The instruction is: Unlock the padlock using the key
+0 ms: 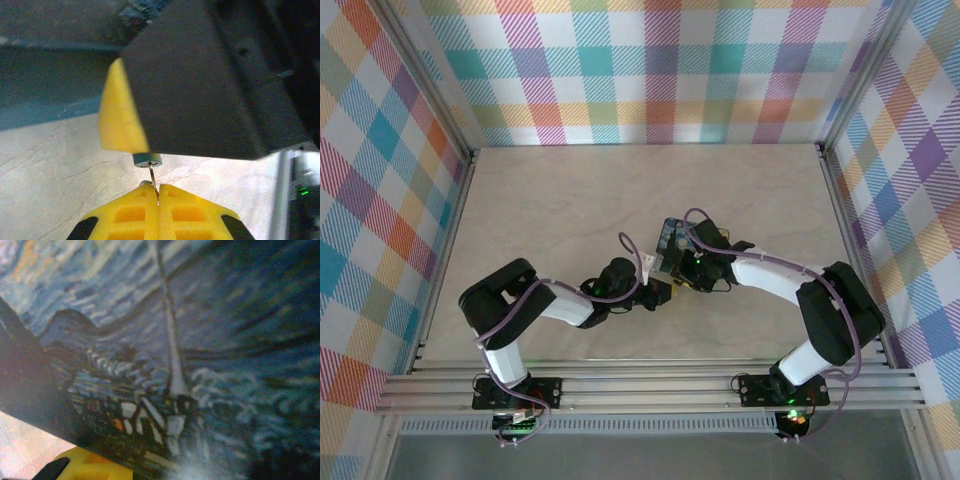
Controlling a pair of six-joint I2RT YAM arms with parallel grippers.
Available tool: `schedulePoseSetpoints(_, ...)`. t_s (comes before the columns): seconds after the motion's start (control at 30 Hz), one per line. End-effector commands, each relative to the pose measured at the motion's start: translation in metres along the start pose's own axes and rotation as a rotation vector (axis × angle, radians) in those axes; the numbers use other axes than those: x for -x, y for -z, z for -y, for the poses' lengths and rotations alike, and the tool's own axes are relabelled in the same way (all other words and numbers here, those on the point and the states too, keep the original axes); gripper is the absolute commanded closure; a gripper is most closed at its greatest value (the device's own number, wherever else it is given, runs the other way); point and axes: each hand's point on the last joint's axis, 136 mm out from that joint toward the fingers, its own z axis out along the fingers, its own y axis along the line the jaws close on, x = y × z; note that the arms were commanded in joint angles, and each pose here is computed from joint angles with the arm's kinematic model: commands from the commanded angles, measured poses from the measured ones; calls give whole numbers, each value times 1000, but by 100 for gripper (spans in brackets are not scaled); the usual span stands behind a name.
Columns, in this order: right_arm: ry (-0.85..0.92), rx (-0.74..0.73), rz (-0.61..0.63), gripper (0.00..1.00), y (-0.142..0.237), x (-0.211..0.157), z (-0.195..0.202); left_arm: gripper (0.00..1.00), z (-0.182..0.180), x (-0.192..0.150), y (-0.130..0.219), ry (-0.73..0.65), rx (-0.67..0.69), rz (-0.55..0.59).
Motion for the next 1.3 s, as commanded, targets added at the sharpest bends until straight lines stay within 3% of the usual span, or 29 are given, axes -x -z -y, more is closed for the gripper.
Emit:
schedulePoseSetpoints(0.0,24,120,-154,100,8,-40,-25,100,62,67,3,58,-270,182)
schedulePoseSetpoints(0.23,10,122,-127,100,14,-39,-22,99,30,49,-10,49,-162,149)
schedulePoseSetpoints(0.37,-11,81,-61,100,16,-30,-10,73,21,44,1,43,-113,155)
schedulePoseSetpoints(0.53,-33,66,-1,100,18,-19,-4,61,12,35,24,47,-61,159)
schedulePoseSetpoints(0.8,-43,50,23,100,17,-14,0,61,11,30,44,115,-73,161)
schedulePoseSetpoints(1.27,-52,59,30,100,15,-12,-2,64,29,-3,23,213,-121,97)
